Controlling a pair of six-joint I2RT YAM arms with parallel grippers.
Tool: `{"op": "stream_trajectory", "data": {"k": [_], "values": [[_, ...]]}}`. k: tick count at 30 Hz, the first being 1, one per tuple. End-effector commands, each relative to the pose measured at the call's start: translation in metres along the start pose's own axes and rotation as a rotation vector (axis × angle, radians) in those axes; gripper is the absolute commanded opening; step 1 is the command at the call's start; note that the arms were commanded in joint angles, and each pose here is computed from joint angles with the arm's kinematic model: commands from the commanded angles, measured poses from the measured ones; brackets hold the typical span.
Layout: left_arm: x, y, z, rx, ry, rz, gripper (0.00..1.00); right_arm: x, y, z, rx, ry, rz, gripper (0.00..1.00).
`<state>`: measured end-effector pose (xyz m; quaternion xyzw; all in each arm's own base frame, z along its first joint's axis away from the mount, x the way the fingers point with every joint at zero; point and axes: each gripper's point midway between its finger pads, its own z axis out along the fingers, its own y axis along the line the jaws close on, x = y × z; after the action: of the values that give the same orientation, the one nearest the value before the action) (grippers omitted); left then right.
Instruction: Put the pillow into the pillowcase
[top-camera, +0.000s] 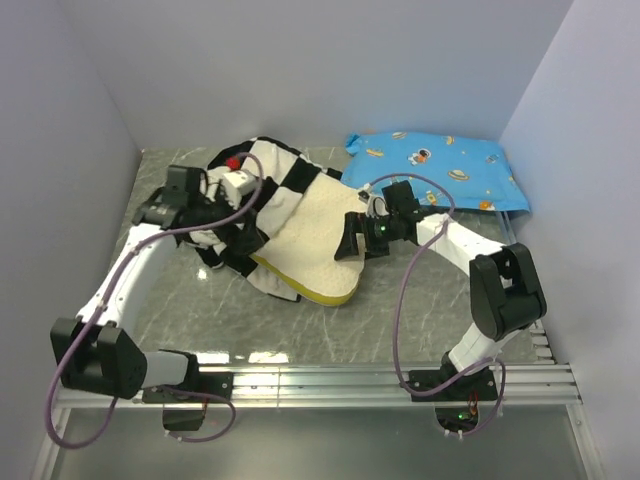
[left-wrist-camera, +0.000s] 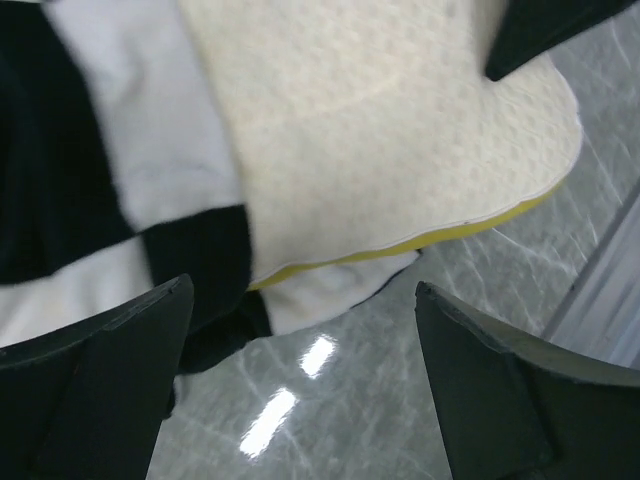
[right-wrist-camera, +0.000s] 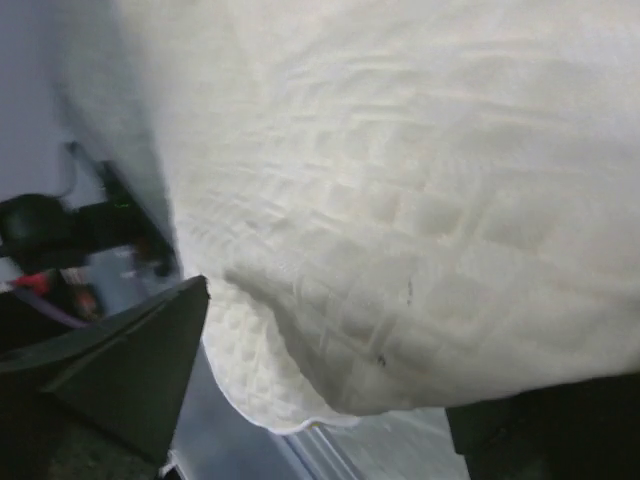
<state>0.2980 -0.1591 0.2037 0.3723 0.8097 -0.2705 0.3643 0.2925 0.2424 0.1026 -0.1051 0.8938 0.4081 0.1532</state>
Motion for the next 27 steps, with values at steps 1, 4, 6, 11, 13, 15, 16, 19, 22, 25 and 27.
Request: {"op": "stream_trajectory", "data": {"k": [1,4,6,11,13,15,16,19,22,25,27], "values": [[-0.012,0.015,-0.028,-0.055,-0.094,-0.037,0.99,-0.017,-0.047,-0.034,0.336,0.045,-0.309,0.99],[-0.004,0.023,-0.045,-0.053,-0.103,-0.023,0.99,-0.036,-0.038,-0.051,0.396,-0.027,-0.392,0.99],[0.013,0.038,-0.061,-0.061,-0.127,-0.100,0.99,-0.046,-0.006,-0.043,0.389,-0.052,-0.489,0.99],[0.021,0.044,-0.083,0.017,-0.202,-0.214,0.99,-0.066,0.041,-0.010,0.441,-0.106,-0.657,0.99],[0.027,0.052,-0.090,-0.014,-0.216,-0.245,0.99,-0.062,0.062,0.015,0.426,-0.076,-0.709,0.99],[0.038,0.063,-0.093,-0.068,-0.197,-0.256,0.99,-0.062,0.065,0.037,0.474,-0.050,-0.751,1.00],[0.044,0.068,-0.094,-0.090,-0.186,-0.266,0.99,-0.057,0.060,0.040,0.486,-0.013,-0.734,1.00],[0.057,0.074,-0.100,-0.117,-0.163,-0.291,0.99,-0.055,0.036,0.037,0.486,0.020,-0.649,1.00],[0.065,0.072,-0.099,-0.114,-0.143,-0.287,0.99,-0.043,-0.012,0.011,0.554,0.044,-0.593,1.00],[0.073,0.070,-0.097,-0.121,-0.129,-0.209,0.99,-0.038,-0.065,-0.024,0.619,0.074,-0.488,1.00],[0.079,0.070,-0.097,-0.135,-0.107,-0.163,0.99,-0.043,-0.069,-0.042,0.591,0.061,-0.463,1.00]]}}
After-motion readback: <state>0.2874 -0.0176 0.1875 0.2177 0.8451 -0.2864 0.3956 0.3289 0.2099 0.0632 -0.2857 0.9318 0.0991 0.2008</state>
